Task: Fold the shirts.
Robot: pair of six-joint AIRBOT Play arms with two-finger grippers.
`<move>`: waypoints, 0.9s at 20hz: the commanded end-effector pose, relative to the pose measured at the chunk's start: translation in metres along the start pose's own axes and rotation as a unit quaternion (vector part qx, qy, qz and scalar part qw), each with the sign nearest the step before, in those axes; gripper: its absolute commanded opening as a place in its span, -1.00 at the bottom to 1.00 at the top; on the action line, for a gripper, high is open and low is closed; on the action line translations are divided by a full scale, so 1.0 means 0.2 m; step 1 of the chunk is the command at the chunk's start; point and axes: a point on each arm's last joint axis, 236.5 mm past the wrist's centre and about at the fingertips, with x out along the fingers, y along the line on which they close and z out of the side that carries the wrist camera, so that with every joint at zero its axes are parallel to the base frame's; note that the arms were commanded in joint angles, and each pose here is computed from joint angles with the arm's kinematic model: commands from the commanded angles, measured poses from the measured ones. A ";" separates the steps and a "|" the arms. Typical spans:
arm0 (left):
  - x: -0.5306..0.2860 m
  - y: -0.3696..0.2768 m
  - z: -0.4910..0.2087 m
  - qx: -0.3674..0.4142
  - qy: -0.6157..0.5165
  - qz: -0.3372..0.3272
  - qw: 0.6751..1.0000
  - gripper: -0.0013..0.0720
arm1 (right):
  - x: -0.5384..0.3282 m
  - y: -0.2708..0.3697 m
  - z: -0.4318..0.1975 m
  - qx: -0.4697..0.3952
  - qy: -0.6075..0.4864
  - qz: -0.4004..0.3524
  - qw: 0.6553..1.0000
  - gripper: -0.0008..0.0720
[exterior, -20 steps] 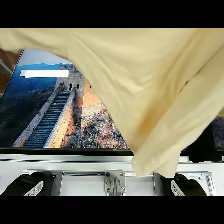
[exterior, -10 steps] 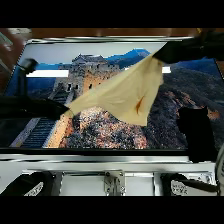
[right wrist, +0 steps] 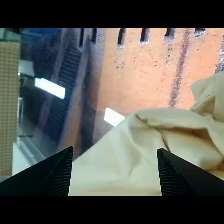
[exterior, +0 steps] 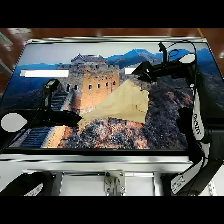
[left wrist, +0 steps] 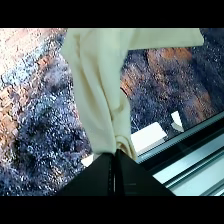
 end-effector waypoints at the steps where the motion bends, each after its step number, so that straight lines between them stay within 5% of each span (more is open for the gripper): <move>1: 0.01 0.03 0.04 -0.003 -0.018 0.008 1.000 -0.86 | -0.18 -0.06 -0.18 0.000 0.076 0.004 0.997 0.77; 6: 0.00 0.03 0.05 -0.003 -0.024 0.009 1.000 -0.86 | -0.80 -0.54 -0.62 0.147 0.201 -0.210 0.945 0.77; 12: -0.01 0.03 0.06 -0.002 -0.027 0.008 1.000 -0.86 | -0.49 -0.74 -1.00 0.246 0.203 -0.187 0.929 0.77; 18: -0.01 0.03 0.06 -0.004 -0.027 0.008 1.000 -0.86 | -0.16 -0.78 -1.10 0.238 0.206 -0.195 0.929 0.77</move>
